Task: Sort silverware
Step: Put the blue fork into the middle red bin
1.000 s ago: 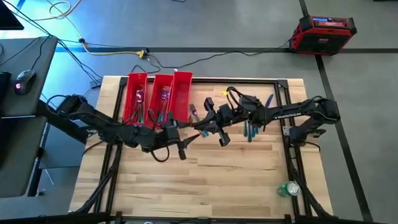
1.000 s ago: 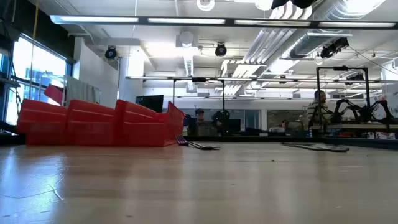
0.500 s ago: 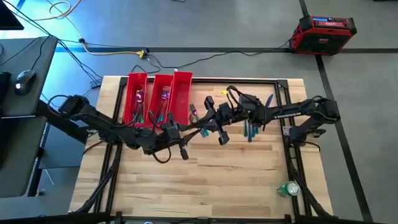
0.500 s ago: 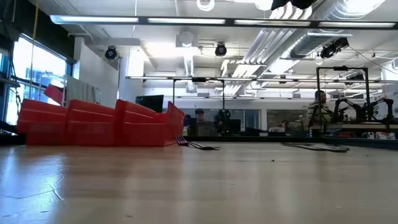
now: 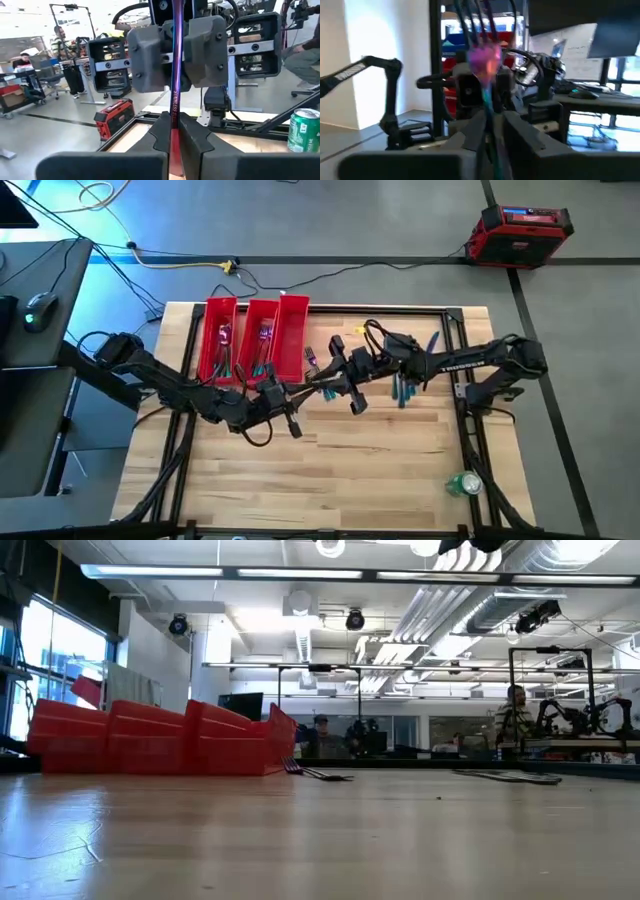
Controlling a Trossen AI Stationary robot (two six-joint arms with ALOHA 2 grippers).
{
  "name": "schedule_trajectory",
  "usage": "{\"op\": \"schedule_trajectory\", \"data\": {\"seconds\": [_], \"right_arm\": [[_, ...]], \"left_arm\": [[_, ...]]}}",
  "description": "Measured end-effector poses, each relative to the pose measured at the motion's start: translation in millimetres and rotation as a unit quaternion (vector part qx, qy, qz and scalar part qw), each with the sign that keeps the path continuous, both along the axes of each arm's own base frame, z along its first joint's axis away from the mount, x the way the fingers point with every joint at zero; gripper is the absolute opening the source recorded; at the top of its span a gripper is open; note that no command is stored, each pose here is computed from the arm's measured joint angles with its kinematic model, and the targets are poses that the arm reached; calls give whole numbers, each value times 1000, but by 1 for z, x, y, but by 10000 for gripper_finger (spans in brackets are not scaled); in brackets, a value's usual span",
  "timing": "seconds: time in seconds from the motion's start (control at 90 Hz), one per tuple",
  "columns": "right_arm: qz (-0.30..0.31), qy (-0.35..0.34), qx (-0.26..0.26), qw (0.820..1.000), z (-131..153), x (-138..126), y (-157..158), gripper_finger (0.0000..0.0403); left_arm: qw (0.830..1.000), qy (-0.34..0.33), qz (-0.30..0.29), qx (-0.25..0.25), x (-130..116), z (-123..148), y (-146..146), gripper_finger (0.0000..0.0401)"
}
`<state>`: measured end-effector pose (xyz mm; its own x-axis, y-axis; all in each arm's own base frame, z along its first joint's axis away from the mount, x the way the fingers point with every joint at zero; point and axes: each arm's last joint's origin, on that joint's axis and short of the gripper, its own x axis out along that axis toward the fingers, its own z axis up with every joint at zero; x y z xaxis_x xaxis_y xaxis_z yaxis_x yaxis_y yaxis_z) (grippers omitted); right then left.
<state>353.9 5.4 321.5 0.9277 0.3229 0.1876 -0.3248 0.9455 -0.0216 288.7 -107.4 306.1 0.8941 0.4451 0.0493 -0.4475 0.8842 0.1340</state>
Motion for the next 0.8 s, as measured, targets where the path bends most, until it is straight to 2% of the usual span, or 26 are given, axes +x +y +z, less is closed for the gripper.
{"op": "schedule_trajectory", "data": {"seconds": [0.156,0.267,0.333,0.5,0.667,0.733,0.8], "right_arm": [[-30,23,-13,999,-3,0,-2,160],[-42,48,-28,998,3,-10,-4,213],[-76,62,-26,995,13,-22,-7,233],[-163,108,-52,979,29,-52,-7,247],[-189,124,-60,972,38,-69,2,244],[-189,138,-64,970,34,-68,8,244],[-190,145,-69,969,30,-65,12,243]], "left_arm": [[1000,0,4,-1,-2,1,-2,0],[999,7,34,-2,-9,5,-2,0],[998,7,59,-8,-18,11,0,1],[995,1,100,-25,-48,38,14,2],[986,14,155,-56,-78,54,51,2],[980,28,178,-87,-89,50,73,2],[969,36,191,-152,-101,44,98,1]]}}
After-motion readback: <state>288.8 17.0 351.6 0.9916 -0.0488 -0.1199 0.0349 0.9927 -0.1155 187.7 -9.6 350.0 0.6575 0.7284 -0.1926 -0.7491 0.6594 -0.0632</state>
